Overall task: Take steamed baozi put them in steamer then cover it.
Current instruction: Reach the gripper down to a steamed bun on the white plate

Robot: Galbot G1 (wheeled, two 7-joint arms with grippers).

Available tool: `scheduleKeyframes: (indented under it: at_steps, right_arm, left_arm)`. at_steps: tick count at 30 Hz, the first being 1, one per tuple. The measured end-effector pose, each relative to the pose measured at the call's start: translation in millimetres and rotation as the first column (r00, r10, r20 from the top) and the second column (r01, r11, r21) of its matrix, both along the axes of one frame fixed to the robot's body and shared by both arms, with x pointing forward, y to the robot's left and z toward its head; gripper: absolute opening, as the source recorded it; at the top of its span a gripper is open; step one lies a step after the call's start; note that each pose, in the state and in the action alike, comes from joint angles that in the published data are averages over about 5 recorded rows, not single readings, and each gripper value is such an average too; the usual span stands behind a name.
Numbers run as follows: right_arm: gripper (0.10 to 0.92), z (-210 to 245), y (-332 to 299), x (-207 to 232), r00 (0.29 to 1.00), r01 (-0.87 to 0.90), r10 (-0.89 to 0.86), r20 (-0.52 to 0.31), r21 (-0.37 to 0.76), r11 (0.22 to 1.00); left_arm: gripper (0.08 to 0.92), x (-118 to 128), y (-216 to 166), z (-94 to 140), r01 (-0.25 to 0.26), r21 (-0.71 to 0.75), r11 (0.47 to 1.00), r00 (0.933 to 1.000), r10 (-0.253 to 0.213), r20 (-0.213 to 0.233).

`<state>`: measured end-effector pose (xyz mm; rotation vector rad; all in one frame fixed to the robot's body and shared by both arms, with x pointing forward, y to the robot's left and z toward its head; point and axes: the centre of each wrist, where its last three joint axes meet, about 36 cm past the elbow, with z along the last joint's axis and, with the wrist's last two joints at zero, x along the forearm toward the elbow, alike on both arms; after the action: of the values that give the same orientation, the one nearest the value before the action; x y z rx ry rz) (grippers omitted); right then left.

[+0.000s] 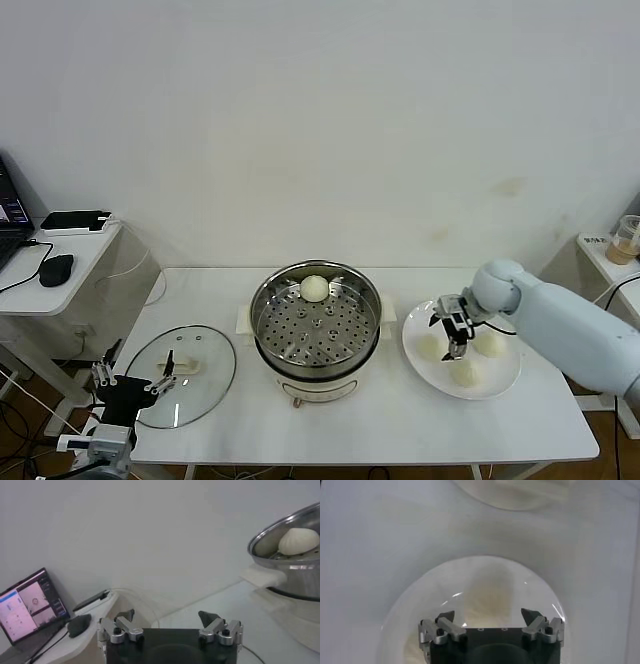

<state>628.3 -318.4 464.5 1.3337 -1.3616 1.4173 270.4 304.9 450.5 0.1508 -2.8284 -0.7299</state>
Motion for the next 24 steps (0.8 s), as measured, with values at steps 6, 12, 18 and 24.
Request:
scheduleKeyframes:
  at_steps: [6,12,18,24]
  right_arm:
    - [0.806,-8.6,3.1,5.0,1.000,0.014,-0.014,0.002,-0.015,1.000]
    - [0.740,-15.2,3.2,6.0,1.000,0.024,-0.025,-0.005,-0.032,0.999]
    - [0.663,-14.3,3.3,7.8,1.000,0.031,-0.031,-0.003,-0.032,0.999]
    - [0.616,-8.6,2.7,9.4,0.999,0.033,-0.033,0.000,-0.030,0.999]
  left_arm:
    - [0.823,0.1,0.3,-0.4,-0.004,-0.001,1.000,1.0000,0.004,0.000]
    - [0.823,-0.1,0.1,-0.5,-0.006,-0.003,1.000,1.0000,0.006,0.000]
    - [0.823,-0.4,-0.6,0.6,-0.006,-0.004,1.000,1.0000,0.006,0.003]
    - [0.823,-0.6,-1.4,2.3,-0.004,-0.005,1.000,1.0000,0.004,0.008]
